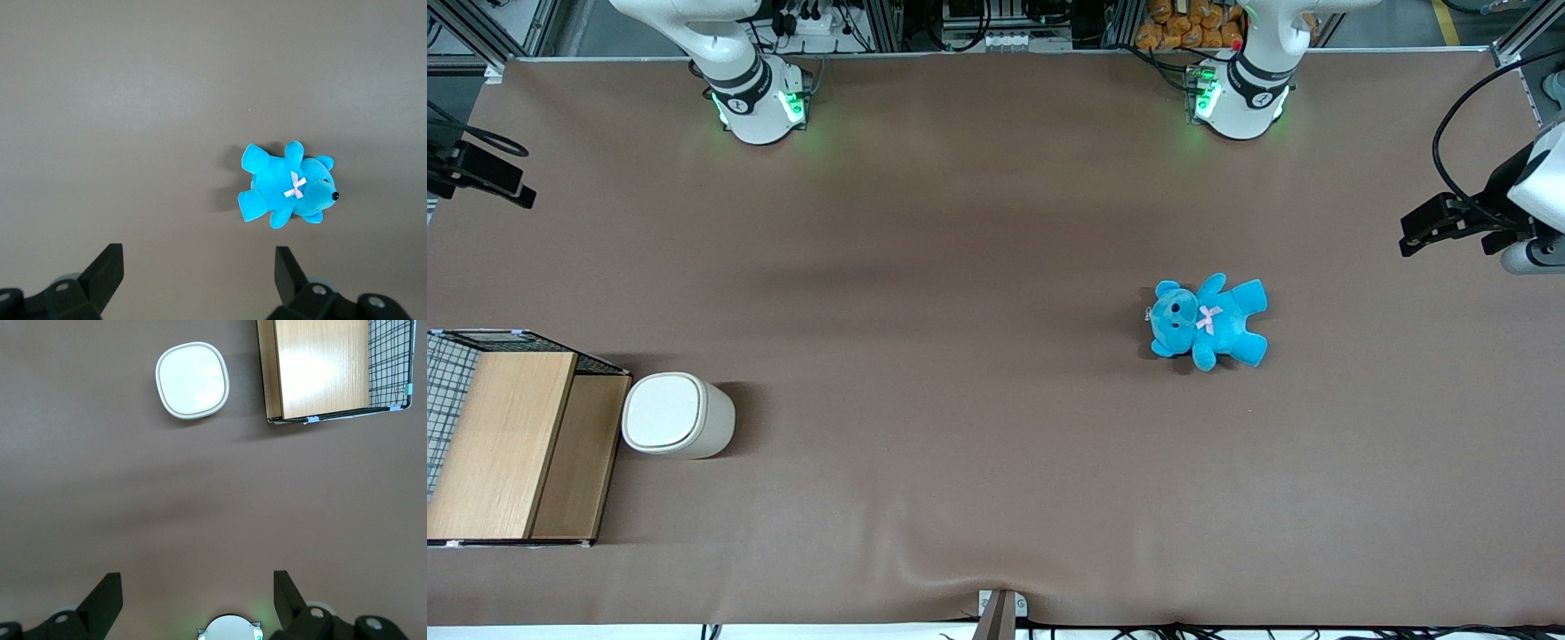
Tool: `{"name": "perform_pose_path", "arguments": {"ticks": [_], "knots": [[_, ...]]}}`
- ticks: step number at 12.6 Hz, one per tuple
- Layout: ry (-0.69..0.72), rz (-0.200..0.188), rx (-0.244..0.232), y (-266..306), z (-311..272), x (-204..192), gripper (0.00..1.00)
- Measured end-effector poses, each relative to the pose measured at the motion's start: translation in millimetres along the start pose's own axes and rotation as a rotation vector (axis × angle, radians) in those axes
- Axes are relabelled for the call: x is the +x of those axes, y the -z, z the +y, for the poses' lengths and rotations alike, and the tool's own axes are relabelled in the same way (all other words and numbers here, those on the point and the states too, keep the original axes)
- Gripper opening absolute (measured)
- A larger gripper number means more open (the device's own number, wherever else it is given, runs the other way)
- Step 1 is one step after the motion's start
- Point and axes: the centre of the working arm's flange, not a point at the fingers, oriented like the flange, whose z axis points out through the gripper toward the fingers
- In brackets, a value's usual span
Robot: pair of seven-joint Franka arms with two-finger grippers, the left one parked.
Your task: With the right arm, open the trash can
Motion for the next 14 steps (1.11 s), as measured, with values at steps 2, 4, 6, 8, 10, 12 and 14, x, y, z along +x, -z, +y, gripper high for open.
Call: {"name": "perform_pose_path", "arguments": {"ticks": [2, 4, 6, 8, 10, 12, 14], "knots": [[0.0, 0.0, 0.0, 0, 0, 0, 1.0], [0.001, -0.003, 0.0, -1, -1, 1, 1.0], [0.008, -0.018, -0.003, -9, -5, 6, 1.0], [0.011, -0.041, -0.007, -26, -8, 20, 1.0], [0.01, -0.042, -0.009, -49, -11, 44, 1.0], [0.011, -0.033, -0.011, -78, -15, 72, 1.0], [0.01, -0.049, -0.016, -116, -17, 99, 1.0]]}}
